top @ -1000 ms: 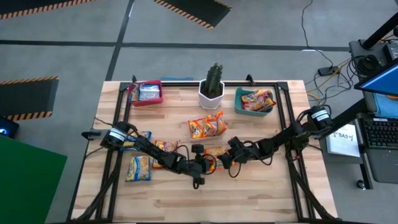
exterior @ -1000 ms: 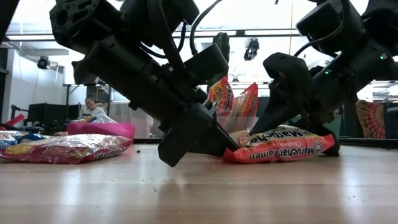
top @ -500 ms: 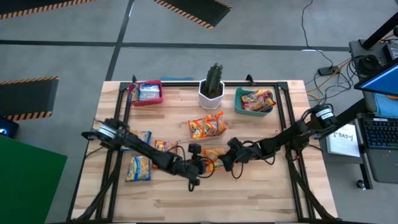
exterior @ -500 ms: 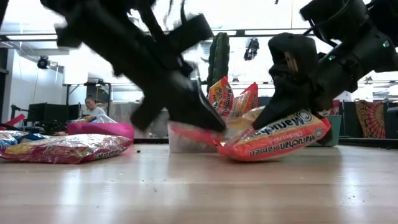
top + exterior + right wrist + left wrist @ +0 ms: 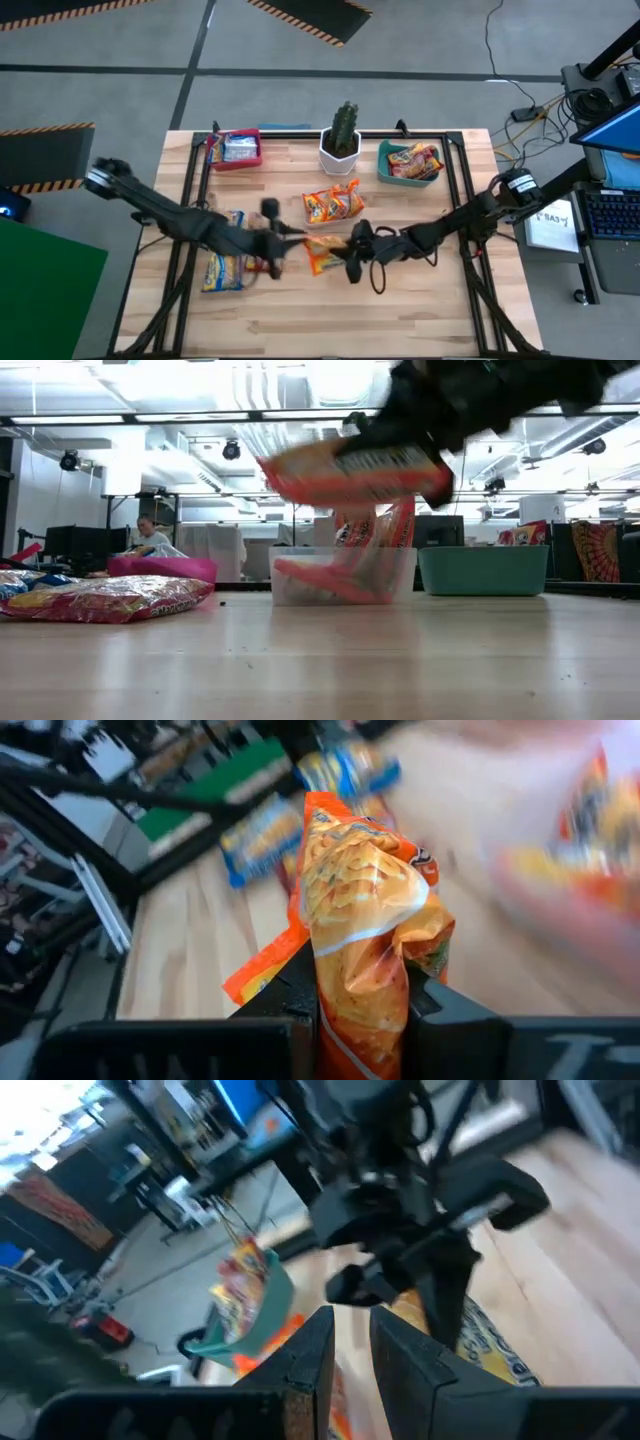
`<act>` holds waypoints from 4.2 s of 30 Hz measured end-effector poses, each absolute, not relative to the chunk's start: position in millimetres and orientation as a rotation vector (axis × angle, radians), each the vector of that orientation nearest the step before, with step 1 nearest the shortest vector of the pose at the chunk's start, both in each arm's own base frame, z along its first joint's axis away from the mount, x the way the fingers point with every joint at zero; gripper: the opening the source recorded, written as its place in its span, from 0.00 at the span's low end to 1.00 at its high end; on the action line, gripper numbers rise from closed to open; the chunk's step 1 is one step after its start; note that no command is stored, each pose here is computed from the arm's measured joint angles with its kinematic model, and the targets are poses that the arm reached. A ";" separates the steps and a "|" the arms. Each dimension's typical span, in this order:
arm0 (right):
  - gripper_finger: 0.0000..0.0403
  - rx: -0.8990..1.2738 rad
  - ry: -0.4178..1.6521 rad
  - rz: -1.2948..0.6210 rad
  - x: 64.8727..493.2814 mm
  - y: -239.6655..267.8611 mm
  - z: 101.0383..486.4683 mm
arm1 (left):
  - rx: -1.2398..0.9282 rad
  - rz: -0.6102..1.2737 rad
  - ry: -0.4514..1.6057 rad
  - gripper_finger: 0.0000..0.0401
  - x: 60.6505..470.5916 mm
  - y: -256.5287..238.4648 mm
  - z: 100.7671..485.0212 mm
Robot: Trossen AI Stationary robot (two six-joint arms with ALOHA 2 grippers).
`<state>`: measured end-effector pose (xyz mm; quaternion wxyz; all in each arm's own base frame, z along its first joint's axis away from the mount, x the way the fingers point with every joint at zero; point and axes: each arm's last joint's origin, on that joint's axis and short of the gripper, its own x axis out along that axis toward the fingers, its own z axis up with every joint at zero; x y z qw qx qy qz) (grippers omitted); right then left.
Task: Sort Maruchan noodles
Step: Put the orange noodle pack into the transparent bin, then put the red noodle pack into the green bin
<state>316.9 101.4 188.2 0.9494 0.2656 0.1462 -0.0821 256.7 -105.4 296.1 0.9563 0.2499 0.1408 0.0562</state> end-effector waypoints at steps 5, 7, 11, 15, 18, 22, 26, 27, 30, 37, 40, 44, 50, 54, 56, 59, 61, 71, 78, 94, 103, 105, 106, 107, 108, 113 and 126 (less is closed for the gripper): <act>0.11 0.488 0.340 -0.241 341.0 91.2 221.8 | 0.413 0.145 0.156 0.13 214.5 -84.8 309.5; 0.11 0.488 0.419 -0.315 348.5 81.0 236.1 | 0.380 0.157 0.101 0.13 200.8 -78.0 307.8; 0.11 0.480 0.572 -0.485 354.6 55.6 260.9 | 0.328 0.176 0.017 0.13 180.5 -67.4 303.0; 0.11 0.488 0.625 -0.588 360.0 31.0 281.9 | 0.298 0.185 -0.031 0.13 166.2 -60.6 305.6; 0.12 0.501 0.623 -0.630 365.5 15.4 289.5 | 0.279 0.189 -0.057 0.13 160.0 -57.6 308.0; 0.12 0.529 0.663 -0.634 374.3 -1.3 287.3 | 0.275 0.190 -0.064 0.13 157.0 -56.2 308.2; 0.12 0.555 0.717 -0.628 384.4 -10.9 274.0 | 0.278 0.189 -0.059 0.13 157.1 -56.3 307.6; 0.12 0.557 0.737 -0.632 386.9 -12.2 269.4 | 0.278 0.188 -0.058 0.13 157.6 -56.5 307.4; 0.12 0.567 0.808 -0.657 392.4 -16.6 256.7 | 0.281 0.187 -0.054 0.13 158.8 -57.1 308.0; 0.15 0.529 0.857 -0.712 403.6 -22.4 246.5 | 0.284 0.186 -0.049 0.13 160.1 -57.7 307.5; 0.21 0.516 0.848 -0.721 406.6 -23.0 248.5 | 0.284 0.187 -0.050 0.13 160.0 -57.7 307.6; 0.31 0.497 0.834 -0.742 406.8 -24.5 249.9 | 0.284 0.186 -0.050 0.13 160.0 -57.7 307.6; 0.44 0.479 0.811 -0.734 406.0 -24.7 256.0 | 0.284 0.186 -0.049 0.13 160.1 -57.7 307.5; 0.43 0.479 0.793 -0.723 407.8 -23.6 257.1 | 0.284 0.186 -0.049 0.13 160.1 -57.7 307.5; 0.41 0.481 0.781 -0.720 408.8 -23.7 257.6 | 0.284 0.186 -0.049 0.13 160.1 -57.7 307.5; 0.34 0.474 0.766 -0.723 411.9 -24.1 255.4 | 0.284 0.186 -0.049 0.13 160.1 -57.7 307.5; 0.29 0.454 0.776 -0.743 414.8 -24.9 248.0 | 0.284 0.187 -0.049 0.13 160.1 -57.7 307.4; 0.12 0.416 0.853 -0.761 431.6 -25.7 209.3 | 0.284 0.186 -0.049 0.13 160.2 -57.8 307.4; 0.26 0.428 0.839 -0.759 430.1 -25.5 216.1 | 0.285 0.186 -0.047 0.13 160.5 -57.9 307.0; 0.39 0.398 0.737 -0.793 419.2 -27.9 249.6 | 0.285 0.186 -0.047 0.13 160.5 -57.9 307.0; 0.18 0.362 0.787 -0.828 427.0 -28.8 225.1 | 0.285 0.186 -0.047 0.13 160.5 -57.9 307.0; 0.15 0.351 0.797 -0.823 426.8 -27.9 224.2 | 0.285 0.186 -0.047 0.13 160.5 -57.9 307.0; 0.14 0.345 0.799 -0.819 426.7 -27.1 224.5 | 0.282 0.186 -0.048 0.13 160.5 -57.9 307.0; 0.14 0.343 0.797 -0.814 426.0 -25.8 226.7 | 0.274 0.186 -0.048 0.13 160.5 -57.9 306.9; 0.13 0.339 0.795 -0.807 424.5 -24.2 230.1 | 0.265 0.186 -0.048 0.13 160.5 -57.9 306.7; 0.14 0.285 0.777 -0.756 414.2 -4.2 253.1 | 0.198 0.182 -0.046 0.13 160.7 -58.1 303.4; 0.15 -0.126 0.868 -0.743 365.9 78.2 274.1 | -0.025 0.179 0.136 0.13 186.3 -70.8 263.9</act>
